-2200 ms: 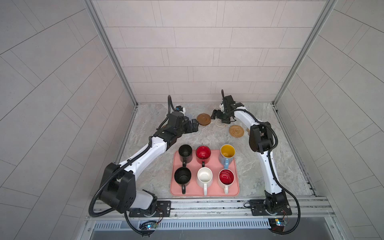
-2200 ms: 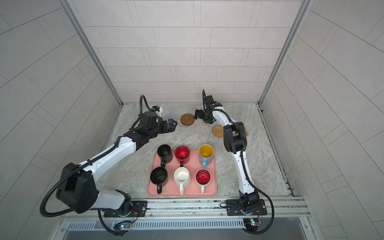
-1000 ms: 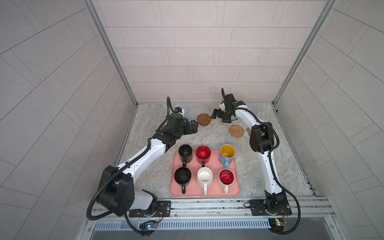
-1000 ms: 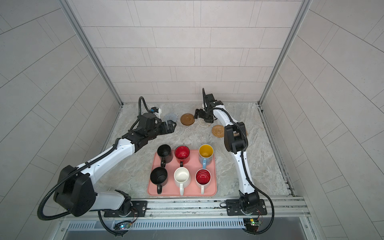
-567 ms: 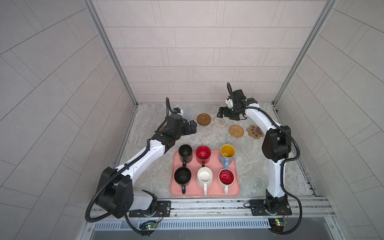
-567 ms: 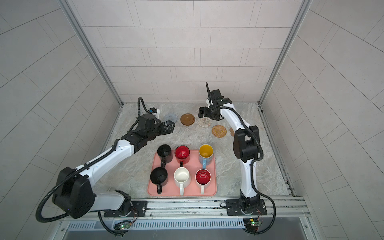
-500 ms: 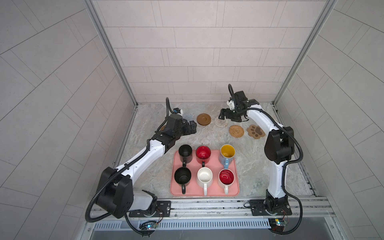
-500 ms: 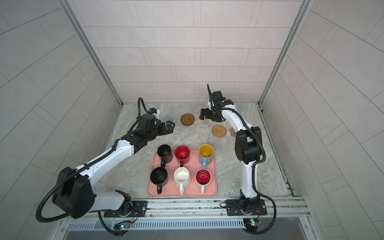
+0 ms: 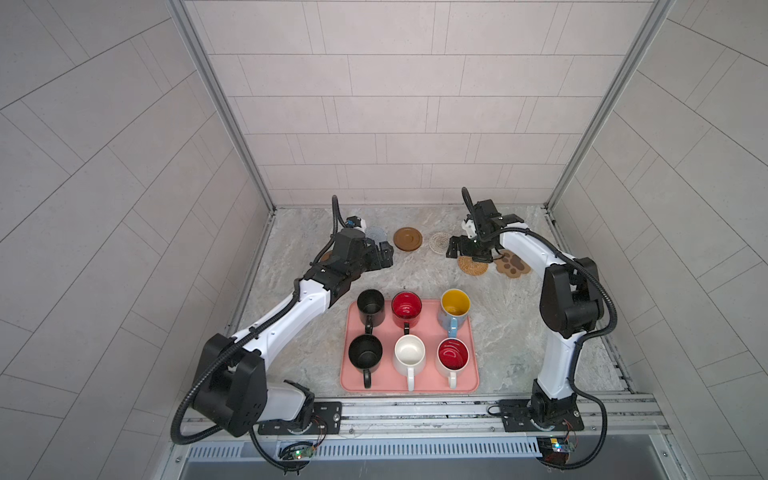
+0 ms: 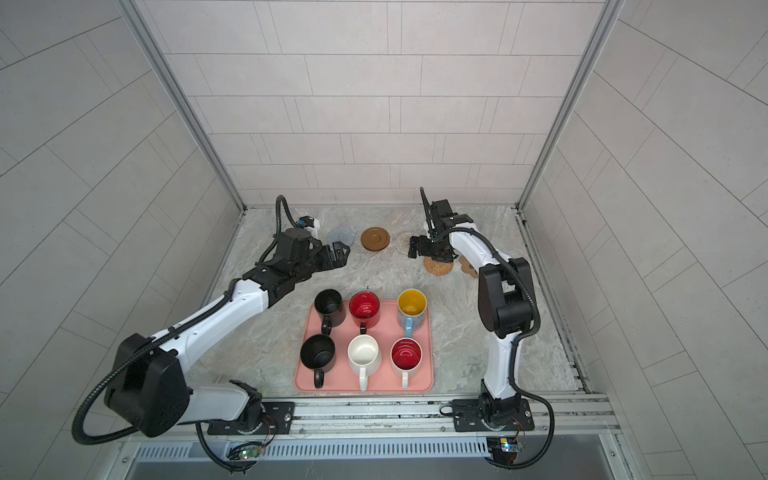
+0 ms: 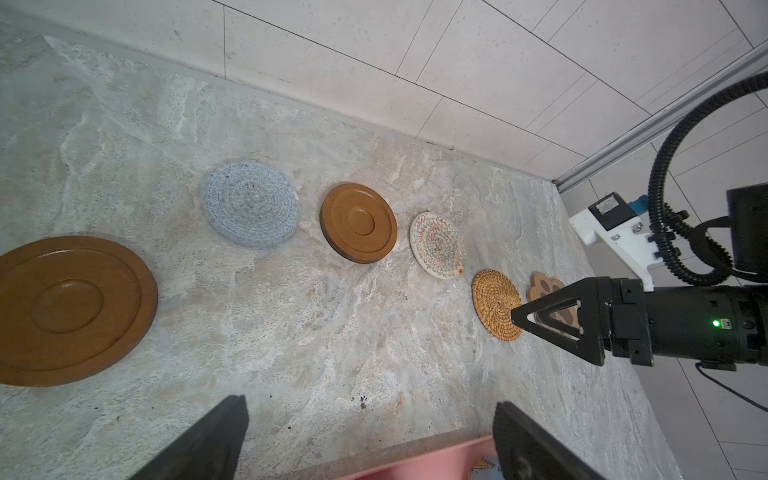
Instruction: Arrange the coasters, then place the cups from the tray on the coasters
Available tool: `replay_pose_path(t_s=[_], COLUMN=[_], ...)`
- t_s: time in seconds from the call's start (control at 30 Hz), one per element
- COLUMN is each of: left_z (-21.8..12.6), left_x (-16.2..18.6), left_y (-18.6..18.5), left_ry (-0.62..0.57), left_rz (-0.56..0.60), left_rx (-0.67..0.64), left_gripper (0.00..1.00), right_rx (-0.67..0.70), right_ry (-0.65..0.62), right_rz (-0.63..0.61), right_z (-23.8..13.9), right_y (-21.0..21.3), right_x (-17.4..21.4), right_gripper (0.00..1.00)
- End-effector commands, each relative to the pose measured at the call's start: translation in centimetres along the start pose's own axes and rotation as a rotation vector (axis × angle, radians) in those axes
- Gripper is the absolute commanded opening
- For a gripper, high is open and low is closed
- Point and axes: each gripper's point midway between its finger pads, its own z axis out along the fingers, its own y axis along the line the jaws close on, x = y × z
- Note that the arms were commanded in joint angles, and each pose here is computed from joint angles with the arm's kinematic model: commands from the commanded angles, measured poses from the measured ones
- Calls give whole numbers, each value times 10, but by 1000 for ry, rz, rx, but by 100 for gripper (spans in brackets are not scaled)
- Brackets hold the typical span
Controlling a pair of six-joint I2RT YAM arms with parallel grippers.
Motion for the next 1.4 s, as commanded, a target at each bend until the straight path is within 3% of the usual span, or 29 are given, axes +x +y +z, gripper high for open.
replay_pose_path(t_s=[0.0,1.37], left_z=[-1,-8], left_x=[-3,4], left_y=[3,11], left_ry=[-15,-13], left_rz=[-14,-22], left_rx=[-9,-32], left_gripper=[100,100], right_rx=[-6,-42], right_ry=[-64,-75], right_rz=[-25,-6], right_z=[-21,-29], right_y=[7,13], right_x=[-8,-1], right_gripper=[100,100])
